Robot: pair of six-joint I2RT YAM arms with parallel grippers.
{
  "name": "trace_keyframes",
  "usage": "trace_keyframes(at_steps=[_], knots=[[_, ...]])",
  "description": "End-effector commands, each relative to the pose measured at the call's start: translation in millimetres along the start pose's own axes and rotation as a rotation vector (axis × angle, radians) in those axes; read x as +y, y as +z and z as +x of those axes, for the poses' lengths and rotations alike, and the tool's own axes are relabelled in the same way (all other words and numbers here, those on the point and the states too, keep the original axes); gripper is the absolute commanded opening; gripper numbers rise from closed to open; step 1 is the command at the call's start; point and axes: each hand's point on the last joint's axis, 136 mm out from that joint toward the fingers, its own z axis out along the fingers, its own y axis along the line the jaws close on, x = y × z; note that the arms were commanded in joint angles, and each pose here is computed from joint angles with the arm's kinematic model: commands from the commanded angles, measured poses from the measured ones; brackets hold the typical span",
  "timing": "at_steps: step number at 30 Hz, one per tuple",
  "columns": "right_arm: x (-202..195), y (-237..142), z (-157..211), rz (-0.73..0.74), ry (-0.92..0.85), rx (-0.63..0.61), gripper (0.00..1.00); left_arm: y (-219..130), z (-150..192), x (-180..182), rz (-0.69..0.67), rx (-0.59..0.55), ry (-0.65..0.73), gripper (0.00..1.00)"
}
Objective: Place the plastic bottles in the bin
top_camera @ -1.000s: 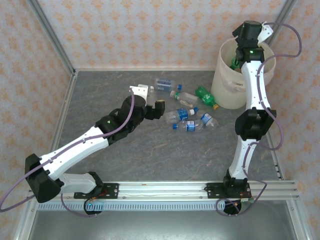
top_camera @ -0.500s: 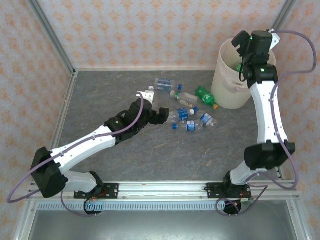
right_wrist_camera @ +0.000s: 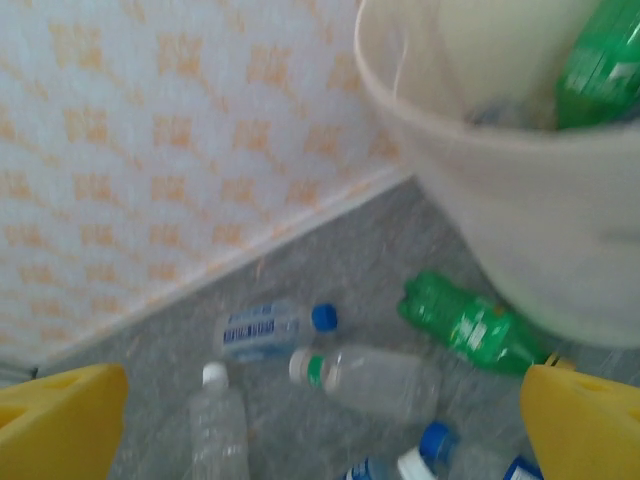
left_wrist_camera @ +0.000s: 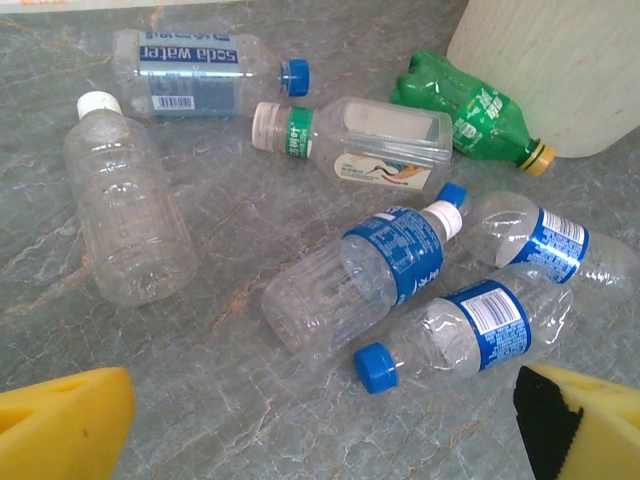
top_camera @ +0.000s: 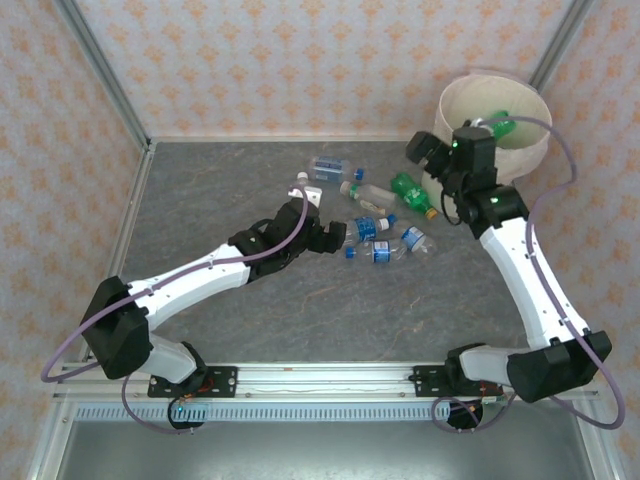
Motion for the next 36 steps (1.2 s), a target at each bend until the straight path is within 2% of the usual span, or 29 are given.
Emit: trace_keyframes(at_steps=[1,8,11,17,22,25,36], knots=[[4.5,0.2,26.1,-0.027,0.031,0.042,1.00,1.2,-21.8,13.5,-0.054,-0.054,-0.041,0.99],[21.2,17.4,73.4,-0.041,0.050,0.129,1.00,23.2,-16.6,54.2,-0.141,-0.018,-0.116,0.98],[34.5,17.2,75.0,-0.062,0.050,0.130,1.00,42.5,-13.5,81.0,-0.196,0.020,-0.175,0.93],[52.6,5.1,55.5,-0.087,0.043,0.090,1.00,91.0,-5.7,123.1,-0.245,0.149,-0.315,0.86],[53.6,-8.0,41.8,-0.088,0.049,0.053,0.99,122.2,0.9,129.0,-0.236,0.222,-0.316,0.86],[49.3,-15.7,35.2,-0.080,0.055,0.025,1.00,145.7,18.5,133.7,-0.235,0.301,-0.329,0.86],[43.9,-27.0,23.3,-0.052,0.040,-0.015,1.00,188.3,38.0,137.7,-0.219,0.411,-0.345,0.83]])
